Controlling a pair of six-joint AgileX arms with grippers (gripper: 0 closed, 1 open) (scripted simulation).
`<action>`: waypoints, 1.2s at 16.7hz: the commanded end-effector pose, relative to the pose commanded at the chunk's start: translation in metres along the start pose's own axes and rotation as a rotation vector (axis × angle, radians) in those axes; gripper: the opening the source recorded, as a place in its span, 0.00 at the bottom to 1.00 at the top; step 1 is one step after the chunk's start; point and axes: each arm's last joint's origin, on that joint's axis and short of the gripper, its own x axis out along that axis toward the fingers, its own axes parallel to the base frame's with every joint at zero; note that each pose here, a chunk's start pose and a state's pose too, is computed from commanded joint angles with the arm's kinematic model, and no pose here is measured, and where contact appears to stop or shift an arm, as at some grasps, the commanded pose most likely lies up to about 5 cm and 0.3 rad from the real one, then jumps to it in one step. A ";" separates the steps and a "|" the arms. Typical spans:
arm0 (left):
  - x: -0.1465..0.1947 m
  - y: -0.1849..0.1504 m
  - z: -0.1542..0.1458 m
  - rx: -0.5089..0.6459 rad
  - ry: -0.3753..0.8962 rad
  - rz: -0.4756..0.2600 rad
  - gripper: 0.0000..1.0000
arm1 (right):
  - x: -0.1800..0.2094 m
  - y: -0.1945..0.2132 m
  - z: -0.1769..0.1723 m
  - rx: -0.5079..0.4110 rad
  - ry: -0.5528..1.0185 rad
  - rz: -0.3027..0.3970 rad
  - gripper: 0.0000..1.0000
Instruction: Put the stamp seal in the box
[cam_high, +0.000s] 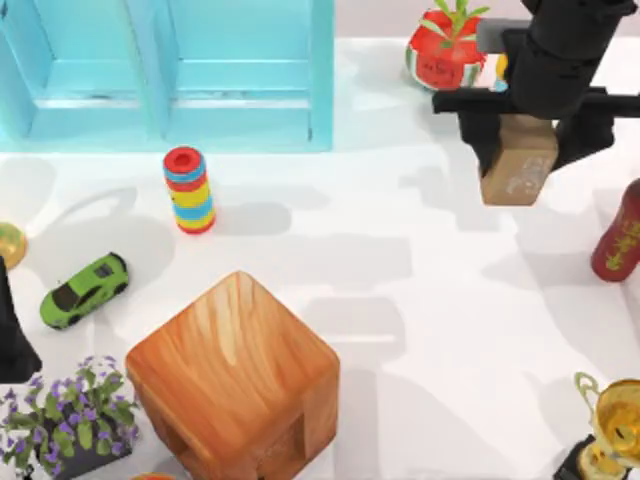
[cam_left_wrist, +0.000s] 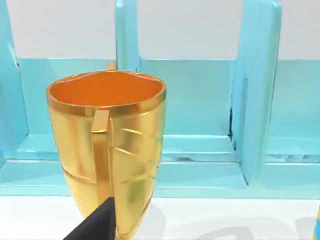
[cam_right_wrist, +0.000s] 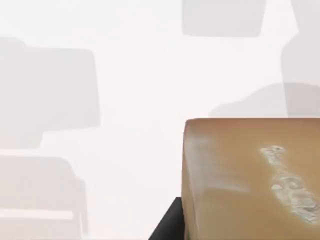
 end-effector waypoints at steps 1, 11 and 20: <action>0.000 0.000 0.000 0.000 0.000 0.000 1.00 | -0.011 -0.012 0.004 -0.003 -0.039 0.028 0.00; 0.000 0.000 0.000 0.000 0.000 0.000 1.00 | -0.061 -0.266 -0.037 0.041 -0.111 -0.031 0.00; 0.000 0.000 0.000 0.000 0.000 0.000 1.00 | -0.048 -0.300 -0.079 0.004 0.048 -0.047 0.00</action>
